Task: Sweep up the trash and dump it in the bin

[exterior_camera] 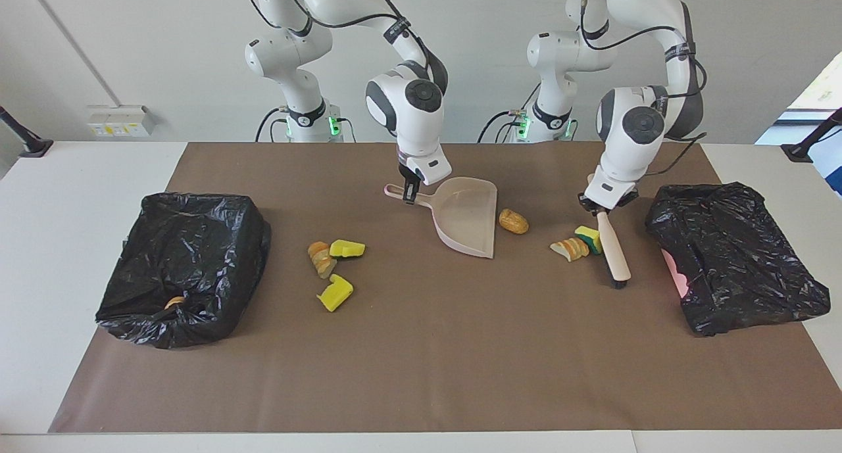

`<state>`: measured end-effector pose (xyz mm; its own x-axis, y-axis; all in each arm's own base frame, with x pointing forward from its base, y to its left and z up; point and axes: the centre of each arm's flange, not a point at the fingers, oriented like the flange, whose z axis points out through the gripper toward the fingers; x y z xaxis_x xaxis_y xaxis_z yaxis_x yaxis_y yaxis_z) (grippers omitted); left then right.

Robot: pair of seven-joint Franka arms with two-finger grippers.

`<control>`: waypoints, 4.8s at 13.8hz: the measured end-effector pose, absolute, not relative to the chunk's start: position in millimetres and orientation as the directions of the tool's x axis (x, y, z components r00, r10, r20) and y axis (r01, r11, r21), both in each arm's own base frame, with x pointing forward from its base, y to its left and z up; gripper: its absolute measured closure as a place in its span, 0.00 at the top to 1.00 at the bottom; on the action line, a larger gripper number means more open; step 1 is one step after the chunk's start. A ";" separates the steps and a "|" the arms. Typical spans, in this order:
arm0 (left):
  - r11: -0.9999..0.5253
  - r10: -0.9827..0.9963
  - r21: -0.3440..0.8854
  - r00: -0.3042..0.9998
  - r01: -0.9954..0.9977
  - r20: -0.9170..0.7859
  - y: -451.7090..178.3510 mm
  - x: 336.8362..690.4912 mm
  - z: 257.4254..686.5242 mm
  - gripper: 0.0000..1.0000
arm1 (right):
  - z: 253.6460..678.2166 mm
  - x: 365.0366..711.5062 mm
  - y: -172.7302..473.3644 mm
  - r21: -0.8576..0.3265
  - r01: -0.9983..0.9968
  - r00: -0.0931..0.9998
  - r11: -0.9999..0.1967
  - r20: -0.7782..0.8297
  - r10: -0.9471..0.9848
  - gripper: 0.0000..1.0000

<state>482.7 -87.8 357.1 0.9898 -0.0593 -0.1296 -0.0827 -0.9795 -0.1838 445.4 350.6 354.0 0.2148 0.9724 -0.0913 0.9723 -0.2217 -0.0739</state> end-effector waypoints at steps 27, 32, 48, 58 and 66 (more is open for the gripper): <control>-0.981 -0.192 0.052 0.973 -0.187 -0.130 -225.5 437.1 453.6 0.25 | 354.9 447.6 348.7 -0.072 0.970 0.226 -0.233 -0.090 0.970 0.31; -0.987 -0.156 0.058 0.983 -0.150 -0.096 -248.0 432.1 454.5 0.25 | 393.4 484.2 285.0 -0.063 0.950 0.299 -0.305 -0.078 0.951 0.31; -0.999 -0.017 -0.042 0.992 -0.023 -0.124 -373.3 254.5 353.9 0.25 | 528.5 568.0 -141.6 0.088 0.881 0.471 -0.464 -0.077 0.879 0.31; -0.998 -0.049 -0.035 0.993 -0.053 -0.108 -380.7 216.3 349.9 0.29 | 545.0 580.7 -197.9 0.048 0.996 0.095 -0.081 -0.491 0.866 0.31; -0.996 -0.083 -0.024 0.991 -0.086 -0.109 -379.3 223.9 352.4 0.79 | 530.2 594.9 -177.4 -0.022 0.990 -0.115 0.136 -0.670 0.733 0.31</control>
